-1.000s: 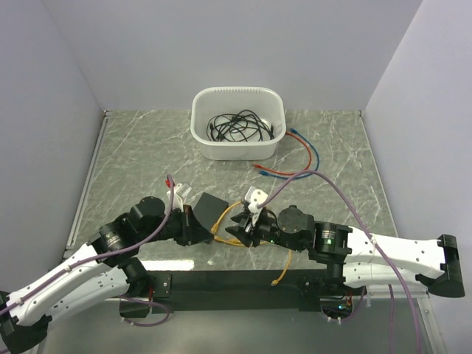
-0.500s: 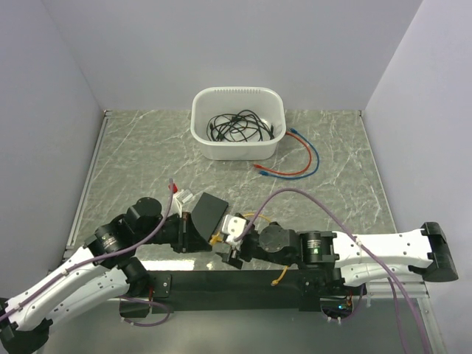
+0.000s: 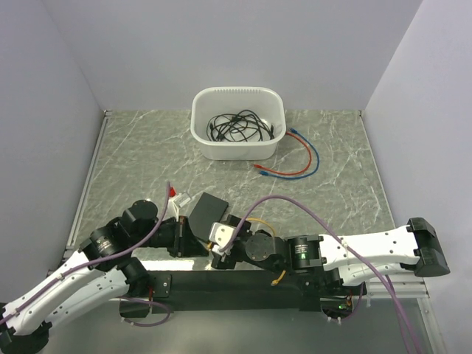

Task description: Insert the plug into the switch port

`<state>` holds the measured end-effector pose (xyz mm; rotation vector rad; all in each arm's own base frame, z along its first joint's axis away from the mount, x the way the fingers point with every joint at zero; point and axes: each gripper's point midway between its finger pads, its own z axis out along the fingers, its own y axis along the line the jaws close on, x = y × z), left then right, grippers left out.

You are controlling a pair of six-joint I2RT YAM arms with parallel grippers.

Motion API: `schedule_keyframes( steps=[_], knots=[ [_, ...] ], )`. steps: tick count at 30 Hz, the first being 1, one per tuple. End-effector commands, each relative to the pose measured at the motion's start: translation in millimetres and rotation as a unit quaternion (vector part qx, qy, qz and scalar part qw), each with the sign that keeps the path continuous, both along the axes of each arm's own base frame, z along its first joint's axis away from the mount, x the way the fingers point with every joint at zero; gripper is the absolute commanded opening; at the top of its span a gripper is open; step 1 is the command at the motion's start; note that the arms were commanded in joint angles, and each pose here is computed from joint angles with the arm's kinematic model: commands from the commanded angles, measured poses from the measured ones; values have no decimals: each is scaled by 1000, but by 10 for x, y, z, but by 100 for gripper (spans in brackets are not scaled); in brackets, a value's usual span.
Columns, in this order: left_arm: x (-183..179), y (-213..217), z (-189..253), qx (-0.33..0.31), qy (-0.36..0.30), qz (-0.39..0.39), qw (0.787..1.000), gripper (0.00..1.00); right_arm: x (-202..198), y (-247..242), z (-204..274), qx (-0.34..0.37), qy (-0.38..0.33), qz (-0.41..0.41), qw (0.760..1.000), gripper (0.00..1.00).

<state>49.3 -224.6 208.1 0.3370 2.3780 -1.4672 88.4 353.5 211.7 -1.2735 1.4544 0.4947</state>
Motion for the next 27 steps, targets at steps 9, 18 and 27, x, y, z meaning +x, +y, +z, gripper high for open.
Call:
schedule_keyframes(
  steps=[9,18,27],
  knots=[
    [-83,15,169,-20,-6,-18,1000,1,21,331,320,38,-28,8,999,84],
    [-70,10,169,-22,-9,-16,1000,1,-88,433,371,51,-19,41,998,77],
    [-67,13,178,-23,-12,-15,1000,1,-150,529,290,47,-9,58,997,53]
  ],
)
